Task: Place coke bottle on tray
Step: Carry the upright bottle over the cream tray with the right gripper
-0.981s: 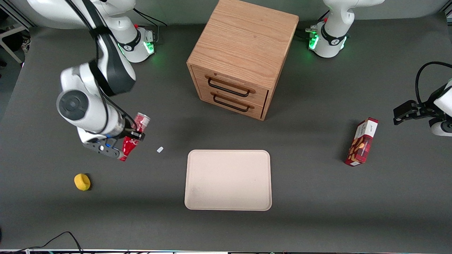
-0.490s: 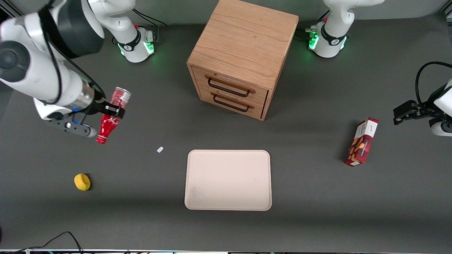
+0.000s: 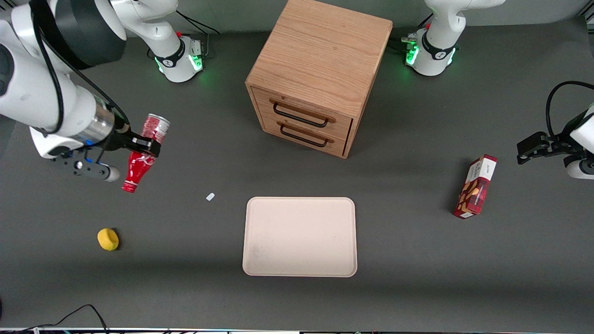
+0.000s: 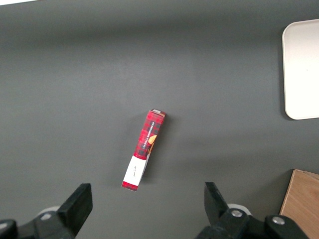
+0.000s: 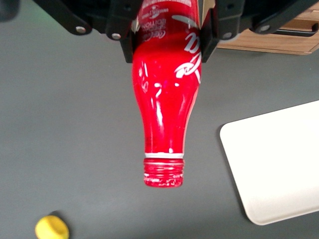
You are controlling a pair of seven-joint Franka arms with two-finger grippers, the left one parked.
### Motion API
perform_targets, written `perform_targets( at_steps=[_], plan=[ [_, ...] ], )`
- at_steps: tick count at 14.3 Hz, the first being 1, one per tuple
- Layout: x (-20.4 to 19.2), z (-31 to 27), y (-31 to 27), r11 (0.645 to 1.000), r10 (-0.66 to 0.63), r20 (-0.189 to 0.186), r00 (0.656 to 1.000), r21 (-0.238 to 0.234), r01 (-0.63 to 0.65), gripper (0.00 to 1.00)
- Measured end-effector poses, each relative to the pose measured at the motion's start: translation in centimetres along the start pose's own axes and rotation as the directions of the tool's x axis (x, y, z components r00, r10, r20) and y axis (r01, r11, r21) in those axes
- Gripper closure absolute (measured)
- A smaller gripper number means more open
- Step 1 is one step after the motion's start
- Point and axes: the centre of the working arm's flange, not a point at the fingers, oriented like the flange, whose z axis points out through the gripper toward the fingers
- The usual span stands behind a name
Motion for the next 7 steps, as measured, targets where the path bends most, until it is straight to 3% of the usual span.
perform_targets(
  at_steps=[4, 7],
  plan=[
    [2.7, 5.0, -7.4, 1.000, -0.023, 0.022, 0.999, -0.004, 0.023, 0.44],
    [4.9, 10.6, -13.0, 0.998, -0.056, -0.002, 0.998, 0.020, 0.056, 0.44]
  ],
)
